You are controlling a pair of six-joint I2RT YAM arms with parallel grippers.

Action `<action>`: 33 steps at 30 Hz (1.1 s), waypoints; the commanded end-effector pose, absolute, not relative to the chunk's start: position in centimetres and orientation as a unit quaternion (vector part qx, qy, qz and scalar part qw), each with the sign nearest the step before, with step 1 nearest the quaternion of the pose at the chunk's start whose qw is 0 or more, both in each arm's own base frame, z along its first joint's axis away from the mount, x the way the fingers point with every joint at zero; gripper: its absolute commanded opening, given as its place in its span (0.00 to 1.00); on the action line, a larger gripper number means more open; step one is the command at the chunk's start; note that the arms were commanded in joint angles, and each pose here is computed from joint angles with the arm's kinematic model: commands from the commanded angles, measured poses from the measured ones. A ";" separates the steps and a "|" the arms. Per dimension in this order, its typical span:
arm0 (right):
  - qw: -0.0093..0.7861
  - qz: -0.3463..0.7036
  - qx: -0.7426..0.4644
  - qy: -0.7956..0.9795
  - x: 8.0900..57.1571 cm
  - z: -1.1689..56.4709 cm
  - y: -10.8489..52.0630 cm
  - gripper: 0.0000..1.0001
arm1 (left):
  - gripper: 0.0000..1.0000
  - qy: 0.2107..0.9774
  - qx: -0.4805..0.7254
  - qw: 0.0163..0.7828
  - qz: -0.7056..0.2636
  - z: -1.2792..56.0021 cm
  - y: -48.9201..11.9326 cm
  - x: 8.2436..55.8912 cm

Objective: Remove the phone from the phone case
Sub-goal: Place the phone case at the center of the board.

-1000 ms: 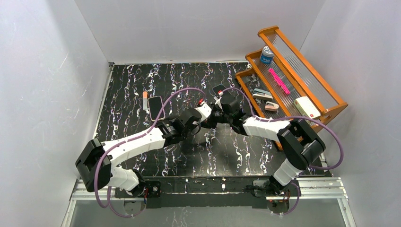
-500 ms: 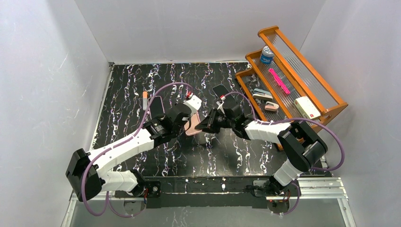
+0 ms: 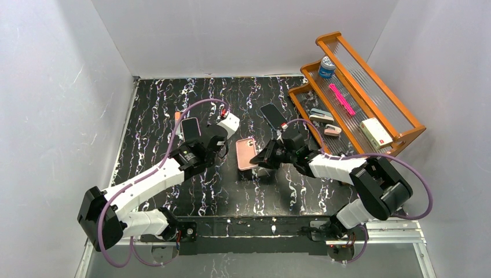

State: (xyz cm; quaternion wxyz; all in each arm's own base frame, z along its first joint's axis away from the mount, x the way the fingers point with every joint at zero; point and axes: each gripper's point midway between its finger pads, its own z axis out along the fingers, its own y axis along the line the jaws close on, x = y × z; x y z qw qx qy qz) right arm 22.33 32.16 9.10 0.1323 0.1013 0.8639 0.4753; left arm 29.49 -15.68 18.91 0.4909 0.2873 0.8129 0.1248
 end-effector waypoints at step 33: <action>0.174 0.393 0.111 0.896 23.0 3.0 28.1 0.35 | 0.00 0.692 0.517 0.456 0.215 9.0 -21.9 25.6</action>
